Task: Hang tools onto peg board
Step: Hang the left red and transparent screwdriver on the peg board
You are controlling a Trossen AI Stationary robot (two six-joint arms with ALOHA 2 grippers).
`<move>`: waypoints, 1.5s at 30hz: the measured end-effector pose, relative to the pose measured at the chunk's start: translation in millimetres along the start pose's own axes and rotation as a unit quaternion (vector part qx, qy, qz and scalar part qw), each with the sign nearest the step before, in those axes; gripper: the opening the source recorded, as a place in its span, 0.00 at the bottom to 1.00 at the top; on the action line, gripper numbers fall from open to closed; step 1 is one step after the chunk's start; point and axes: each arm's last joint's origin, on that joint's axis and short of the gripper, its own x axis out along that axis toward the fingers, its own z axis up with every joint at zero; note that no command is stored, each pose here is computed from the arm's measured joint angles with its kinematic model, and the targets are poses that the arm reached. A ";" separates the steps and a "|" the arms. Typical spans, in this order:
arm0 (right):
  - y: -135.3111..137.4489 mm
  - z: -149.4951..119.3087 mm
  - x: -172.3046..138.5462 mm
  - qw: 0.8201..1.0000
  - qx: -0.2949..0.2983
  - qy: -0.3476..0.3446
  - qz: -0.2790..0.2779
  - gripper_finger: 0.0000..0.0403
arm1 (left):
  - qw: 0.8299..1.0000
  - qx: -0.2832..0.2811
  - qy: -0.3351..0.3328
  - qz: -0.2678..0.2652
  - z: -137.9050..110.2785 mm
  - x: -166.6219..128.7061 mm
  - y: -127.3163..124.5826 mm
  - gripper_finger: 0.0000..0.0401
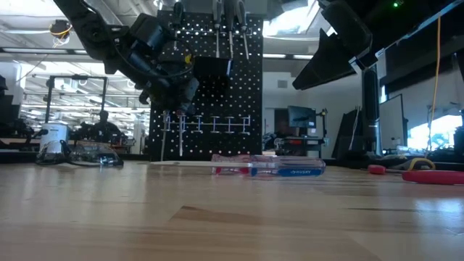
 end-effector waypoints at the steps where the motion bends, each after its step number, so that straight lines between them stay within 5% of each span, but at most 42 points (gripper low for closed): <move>1: 0.0 0.0 0.0 1.000 0.000 0.000 0.000 0.35 | 1.000 0.002 0.001 -0.003 0.5 -1.2 0.1 0.38; 17: 0.2 0.0 0.0 1.000 0.001 0.002 0.003 0.35 | 0.999 0.036 0.018 -0.021 22.2 -56.4 18.8 0.46; 27: 0.4 0.2 0.0 1.000 0.002 0.001 0.004 0.35 | 0.994 0.071 -0.011 -0.081 28.7 -89.5 7.2 0.46; 35: 0.4 0.3 0.1 1.000 0.002 0.001 0.004 0.35 | 0.986 0.127 0.060 -0.088 6.0 -72.6 -7.3 0.46; 45: 0.4 0.2 0.0 1.000 0.001 0.001 0.004 0.35 | 0.988 0.139 0.038 -0.055 6.4 -43.4 -3.9 0.46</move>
